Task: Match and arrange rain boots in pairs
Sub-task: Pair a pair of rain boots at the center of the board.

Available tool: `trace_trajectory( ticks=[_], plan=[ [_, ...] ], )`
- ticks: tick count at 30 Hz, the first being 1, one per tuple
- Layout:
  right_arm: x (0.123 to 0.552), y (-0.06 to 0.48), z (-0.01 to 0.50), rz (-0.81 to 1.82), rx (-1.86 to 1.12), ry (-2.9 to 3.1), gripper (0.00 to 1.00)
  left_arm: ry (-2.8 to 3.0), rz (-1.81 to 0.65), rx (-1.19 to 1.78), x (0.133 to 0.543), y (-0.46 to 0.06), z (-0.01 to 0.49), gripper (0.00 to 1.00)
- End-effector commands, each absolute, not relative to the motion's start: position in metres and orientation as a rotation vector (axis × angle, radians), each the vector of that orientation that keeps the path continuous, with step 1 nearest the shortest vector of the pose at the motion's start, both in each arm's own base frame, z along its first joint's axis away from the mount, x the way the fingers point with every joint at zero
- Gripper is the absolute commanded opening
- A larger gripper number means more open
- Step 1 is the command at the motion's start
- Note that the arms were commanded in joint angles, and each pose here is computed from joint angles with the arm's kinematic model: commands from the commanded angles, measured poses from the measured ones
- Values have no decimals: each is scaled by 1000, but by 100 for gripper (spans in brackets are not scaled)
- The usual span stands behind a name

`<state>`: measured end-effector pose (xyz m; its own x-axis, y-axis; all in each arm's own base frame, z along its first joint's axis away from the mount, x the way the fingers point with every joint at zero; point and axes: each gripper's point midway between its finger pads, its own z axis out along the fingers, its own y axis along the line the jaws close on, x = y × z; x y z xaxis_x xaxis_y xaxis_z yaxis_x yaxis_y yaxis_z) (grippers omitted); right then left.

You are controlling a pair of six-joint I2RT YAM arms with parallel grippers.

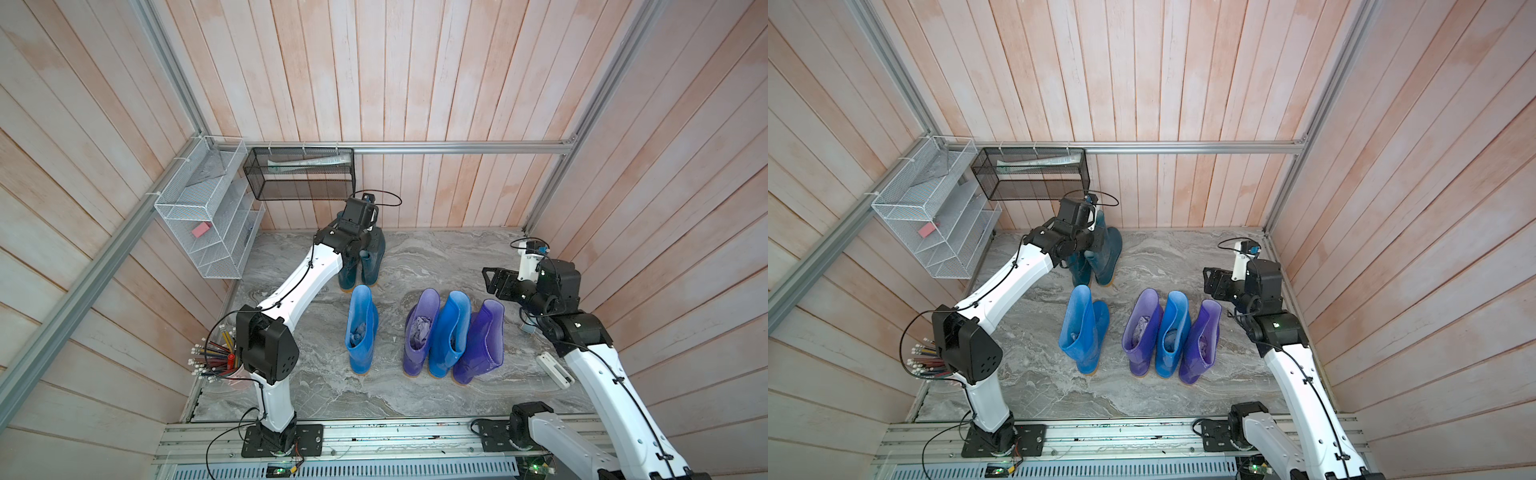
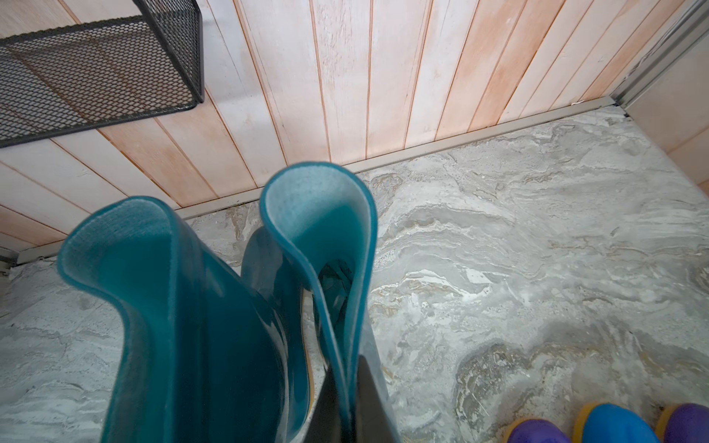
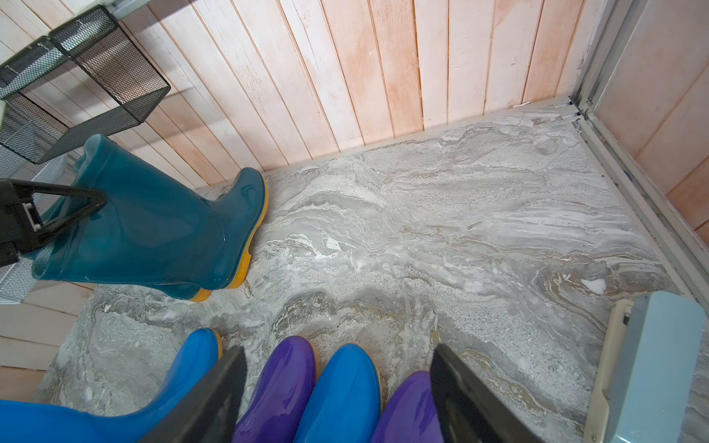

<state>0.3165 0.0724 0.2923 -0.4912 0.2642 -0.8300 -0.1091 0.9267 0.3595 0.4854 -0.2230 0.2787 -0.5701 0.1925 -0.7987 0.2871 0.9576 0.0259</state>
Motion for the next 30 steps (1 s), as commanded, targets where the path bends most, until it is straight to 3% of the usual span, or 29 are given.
trace_trajectory(
  ticks=[1,18,30],
  plan=[
    [315,73,285,441,107,2057,78,2062,-120,279,501,-220,321,6],
    [314,72,291,438,115,2048,78,1983,-172,234,492,-216,361,6],
    [312,70,294,432,116,2041,78,2010,-173,229,486,-213,360,6]
  ],
)
